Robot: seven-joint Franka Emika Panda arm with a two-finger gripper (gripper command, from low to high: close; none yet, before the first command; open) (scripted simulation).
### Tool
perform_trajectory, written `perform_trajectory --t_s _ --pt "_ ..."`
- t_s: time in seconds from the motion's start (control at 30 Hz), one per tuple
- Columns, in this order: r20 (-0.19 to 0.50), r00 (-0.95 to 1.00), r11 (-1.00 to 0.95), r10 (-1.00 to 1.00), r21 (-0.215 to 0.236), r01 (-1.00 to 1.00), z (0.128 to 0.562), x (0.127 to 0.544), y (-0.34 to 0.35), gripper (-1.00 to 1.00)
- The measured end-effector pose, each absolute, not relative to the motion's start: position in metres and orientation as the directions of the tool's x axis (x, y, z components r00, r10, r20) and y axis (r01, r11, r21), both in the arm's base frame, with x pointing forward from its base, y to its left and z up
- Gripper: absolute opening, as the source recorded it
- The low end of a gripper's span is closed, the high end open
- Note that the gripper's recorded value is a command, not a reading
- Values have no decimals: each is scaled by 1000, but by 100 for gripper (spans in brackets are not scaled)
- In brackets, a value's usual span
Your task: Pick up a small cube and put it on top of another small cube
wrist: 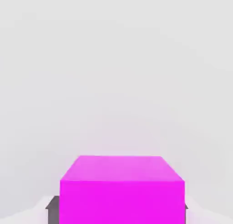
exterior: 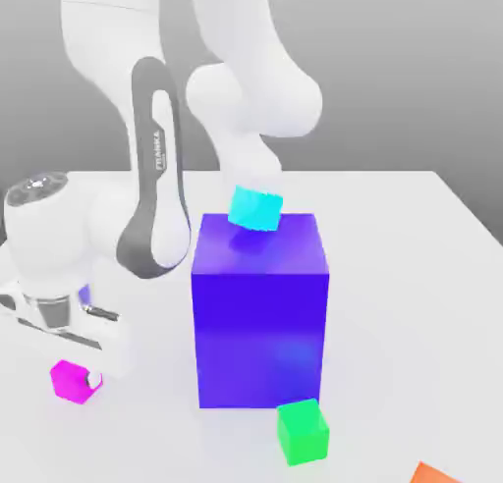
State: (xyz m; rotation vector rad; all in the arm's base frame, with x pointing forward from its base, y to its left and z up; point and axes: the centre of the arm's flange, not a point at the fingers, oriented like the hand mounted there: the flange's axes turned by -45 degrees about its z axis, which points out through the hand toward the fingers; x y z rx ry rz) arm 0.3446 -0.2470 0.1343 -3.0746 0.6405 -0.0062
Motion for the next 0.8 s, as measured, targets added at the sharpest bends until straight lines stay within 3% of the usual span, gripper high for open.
perform_trajectory --t_s 0.23,0.43,0.67,0.8 --pt "2 917 -917 -398 -1 -398 185 344 -247 -100" --pt "-46 900 -901 -434 24 -434 209 370 -233 -100" --pt "-85 818 -820 -568 -24 -572 252 402 -205 -100" --pt "-76 852 -854 -517 -19 -520 254 425 -153 -100"
